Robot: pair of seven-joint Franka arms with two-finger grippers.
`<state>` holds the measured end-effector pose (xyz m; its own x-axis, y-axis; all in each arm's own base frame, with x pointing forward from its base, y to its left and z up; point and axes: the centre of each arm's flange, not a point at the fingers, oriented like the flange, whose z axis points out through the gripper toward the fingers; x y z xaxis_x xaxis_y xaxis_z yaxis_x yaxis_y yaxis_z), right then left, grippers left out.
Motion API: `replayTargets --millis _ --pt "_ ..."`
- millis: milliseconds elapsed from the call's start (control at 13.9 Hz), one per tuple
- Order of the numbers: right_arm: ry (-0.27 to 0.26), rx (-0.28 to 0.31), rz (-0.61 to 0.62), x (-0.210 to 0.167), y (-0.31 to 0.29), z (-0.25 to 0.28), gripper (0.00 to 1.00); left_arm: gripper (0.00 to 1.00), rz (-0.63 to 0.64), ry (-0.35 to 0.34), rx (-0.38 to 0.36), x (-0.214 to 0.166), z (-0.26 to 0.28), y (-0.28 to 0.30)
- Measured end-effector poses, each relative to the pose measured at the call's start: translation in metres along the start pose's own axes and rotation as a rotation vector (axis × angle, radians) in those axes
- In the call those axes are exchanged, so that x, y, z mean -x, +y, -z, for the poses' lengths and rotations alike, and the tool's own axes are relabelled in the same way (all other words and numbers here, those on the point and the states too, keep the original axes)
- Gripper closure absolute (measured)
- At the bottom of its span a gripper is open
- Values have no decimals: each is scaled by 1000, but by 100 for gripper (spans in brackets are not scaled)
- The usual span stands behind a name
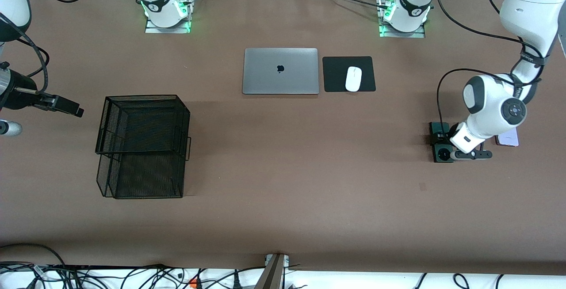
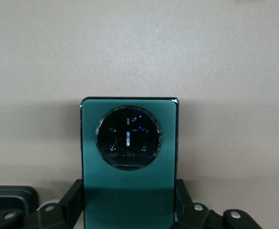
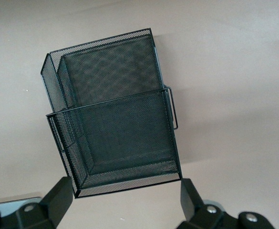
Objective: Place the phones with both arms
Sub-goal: 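Close the left gripper on the green phone and lift it, then carry the green phone with the left gripper toward the laptop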
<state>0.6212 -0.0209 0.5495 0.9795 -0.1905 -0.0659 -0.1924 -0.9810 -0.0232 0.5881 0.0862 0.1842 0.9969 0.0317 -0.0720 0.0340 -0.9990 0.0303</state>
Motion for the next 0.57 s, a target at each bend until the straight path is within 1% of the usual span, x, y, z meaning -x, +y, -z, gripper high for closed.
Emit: replayTargets --millis 144,287,431,575 --pt "0 0 0 0 0 0 0 21 16 -8 -5 -19 24 8" --pt "0 0 0 0 0 0 0 21 43 7 -8 -34 39 39" --pt "0 0 0 0 0 0 0 21 78 21 -9 -44 42 91" --pt "0 0 0 0 0 0 0 21 106 22 -10 -44 37 155"
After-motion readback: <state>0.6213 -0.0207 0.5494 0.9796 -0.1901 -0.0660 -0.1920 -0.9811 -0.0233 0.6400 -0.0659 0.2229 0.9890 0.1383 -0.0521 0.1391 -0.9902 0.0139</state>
